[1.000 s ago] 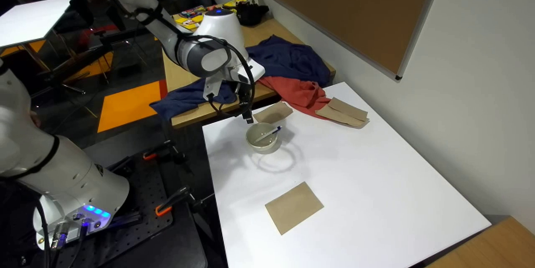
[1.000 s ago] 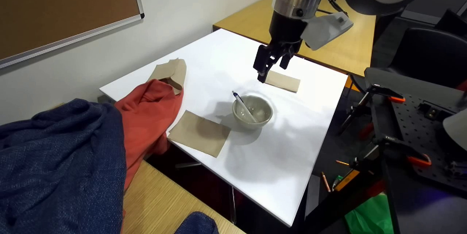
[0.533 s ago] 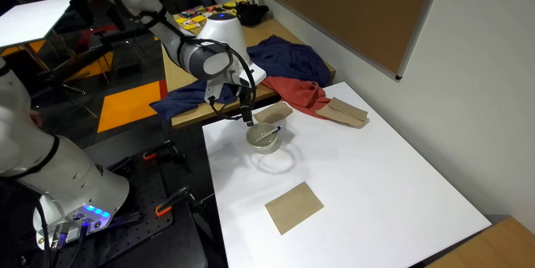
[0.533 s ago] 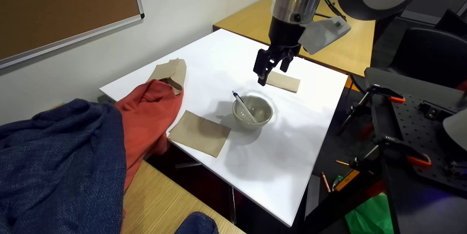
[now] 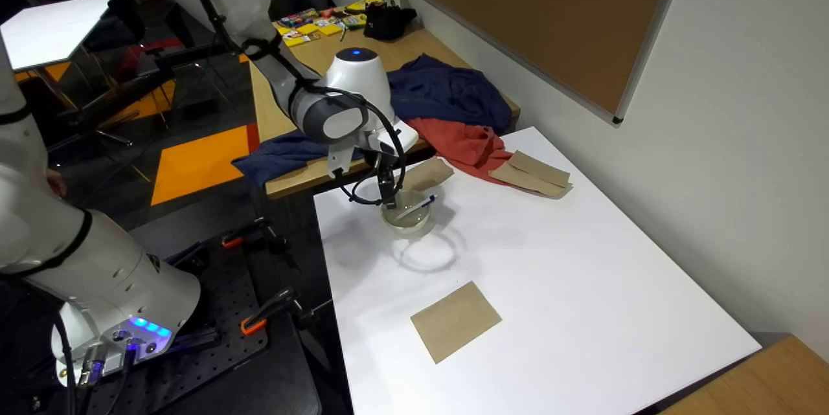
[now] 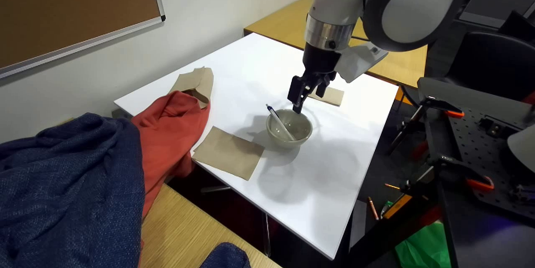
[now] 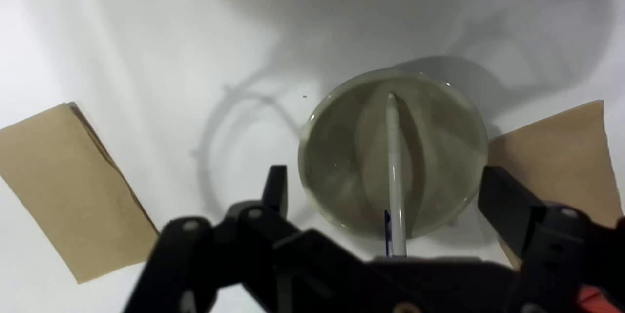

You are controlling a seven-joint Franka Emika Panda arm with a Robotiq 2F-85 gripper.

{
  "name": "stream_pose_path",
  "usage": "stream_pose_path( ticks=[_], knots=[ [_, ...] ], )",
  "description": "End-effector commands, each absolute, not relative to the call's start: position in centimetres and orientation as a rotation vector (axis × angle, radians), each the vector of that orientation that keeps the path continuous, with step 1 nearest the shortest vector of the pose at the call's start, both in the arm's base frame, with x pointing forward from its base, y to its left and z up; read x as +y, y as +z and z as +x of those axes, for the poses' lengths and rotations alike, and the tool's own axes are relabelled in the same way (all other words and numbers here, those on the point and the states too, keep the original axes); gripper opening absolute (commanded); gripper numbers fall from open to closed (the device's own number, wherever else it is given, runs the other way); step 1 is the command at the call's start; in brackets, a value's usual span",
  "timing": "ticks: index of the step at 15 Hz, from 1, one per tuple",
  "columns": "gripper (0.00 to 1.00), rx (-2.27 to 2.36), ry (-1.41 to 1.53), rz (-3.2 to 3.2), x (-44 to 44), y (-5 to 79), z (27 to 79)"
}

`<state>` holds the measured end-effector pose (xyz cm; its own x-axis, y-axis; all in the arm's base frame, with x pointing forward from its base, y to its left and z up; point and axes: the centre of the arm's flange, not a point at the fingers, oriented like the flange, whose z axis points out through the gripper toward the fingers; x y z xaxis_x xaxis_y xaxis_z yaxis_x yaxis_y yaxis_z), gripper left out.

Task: Remove the marker from the bowl.

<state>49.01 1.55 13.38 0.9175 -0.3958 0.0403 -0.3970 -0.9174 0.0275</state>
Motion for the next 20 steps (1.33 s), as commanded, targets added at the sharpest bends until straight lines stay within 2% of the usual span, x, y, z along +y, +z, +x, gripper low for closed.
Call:
stream_pose_path(
  ticks=[1,7,10,13,15,17,20],
  knots=[
    [1.00,-0.617,0.090,3.051,1.4,11.5,50.1],
    [1.00,-0.609,0.087,3.042,2.3,9.6,50.8],
    [0.66,-0.593,0.086,3.040,2.9,9.1,51.3],
    [0.51,-0.593,0.086,3.034,2.8,8.5,51.9],
    [0.49,-0.603,0.086,3.028,2.5,8.1,52.3],
    [0.54,-0.620,0.081,3.025,2.2,7.5,52.8],
    [0.54,-0.641,0.065,3.022,1.9,6.5,53.6]
  ],
)
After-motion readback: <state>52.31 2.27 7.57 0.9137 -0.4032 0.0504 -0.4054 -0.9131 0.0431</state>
